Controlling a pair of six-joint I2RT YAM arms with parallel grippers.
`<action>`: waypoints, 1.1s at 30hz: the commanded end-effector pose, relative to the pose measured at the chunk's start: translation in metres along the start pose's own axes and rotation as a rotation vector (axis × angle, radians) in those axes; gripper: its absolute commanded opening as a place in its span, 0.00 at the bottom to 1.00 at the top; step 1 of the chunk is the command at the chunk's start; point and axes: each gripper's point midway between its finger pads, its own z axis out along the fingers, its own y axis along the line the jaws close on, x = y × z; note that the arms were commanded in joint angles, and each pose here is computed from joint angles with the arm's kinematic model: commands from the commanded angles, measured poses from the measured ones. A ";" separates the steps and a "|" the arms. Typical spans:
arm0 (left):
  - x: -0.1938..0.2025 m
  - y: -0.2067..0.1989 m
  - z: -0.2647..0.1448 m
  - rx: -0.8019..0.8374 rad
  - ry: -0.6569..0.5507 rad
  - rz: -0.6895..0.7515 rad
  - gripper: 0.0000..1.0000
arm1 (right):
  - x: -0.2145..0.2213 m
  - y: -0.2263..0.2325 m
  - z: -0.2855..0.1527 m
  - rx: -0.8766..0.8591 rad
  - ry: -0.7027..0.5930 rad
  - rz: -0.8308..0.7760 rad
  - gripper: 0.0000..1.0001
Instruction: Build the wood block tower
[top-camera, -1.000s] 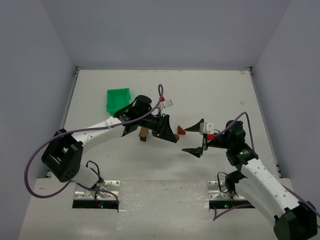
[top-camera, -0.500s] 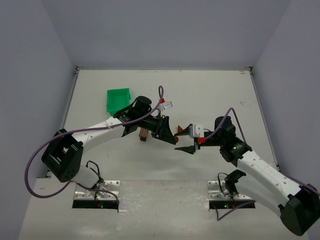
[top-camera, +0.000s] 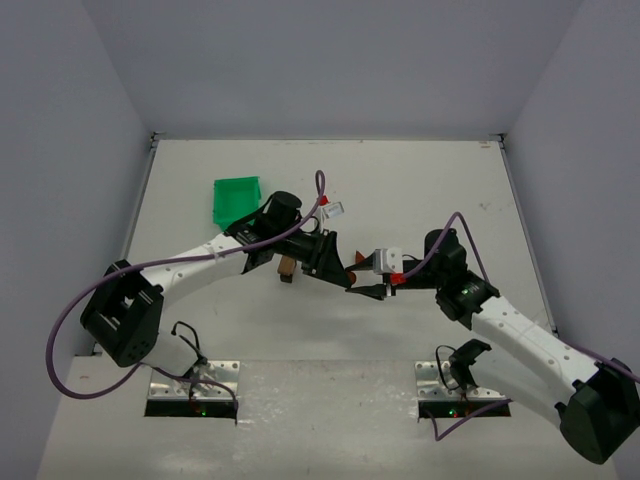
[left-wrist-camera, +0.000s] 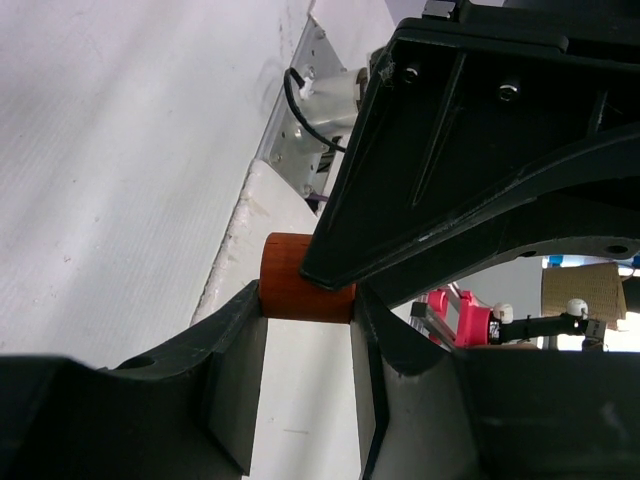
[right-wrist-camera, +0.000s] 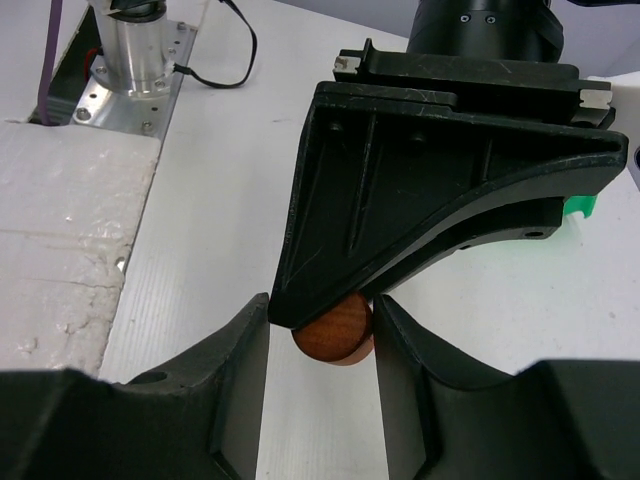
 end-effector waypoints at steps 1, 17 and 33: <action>-0.008 -0.019 -0.006 0.046 -0.028 0.089 0.04 | -0.019 -0.015 0.000 0.041 -0.028 -0.077 0.33; -0.006 -0.031 -0.011 0.089 -0.032 0.101 0.07 | -0.012 -0.008 -0.001 0.011 -0.001 -0.108 0.55; -0.004 -0.025 -0.010 0.051 -0.031 0.086 0.07 | -0.023 -0.009 -0.002 0.023 -0.038 -0.136 0.55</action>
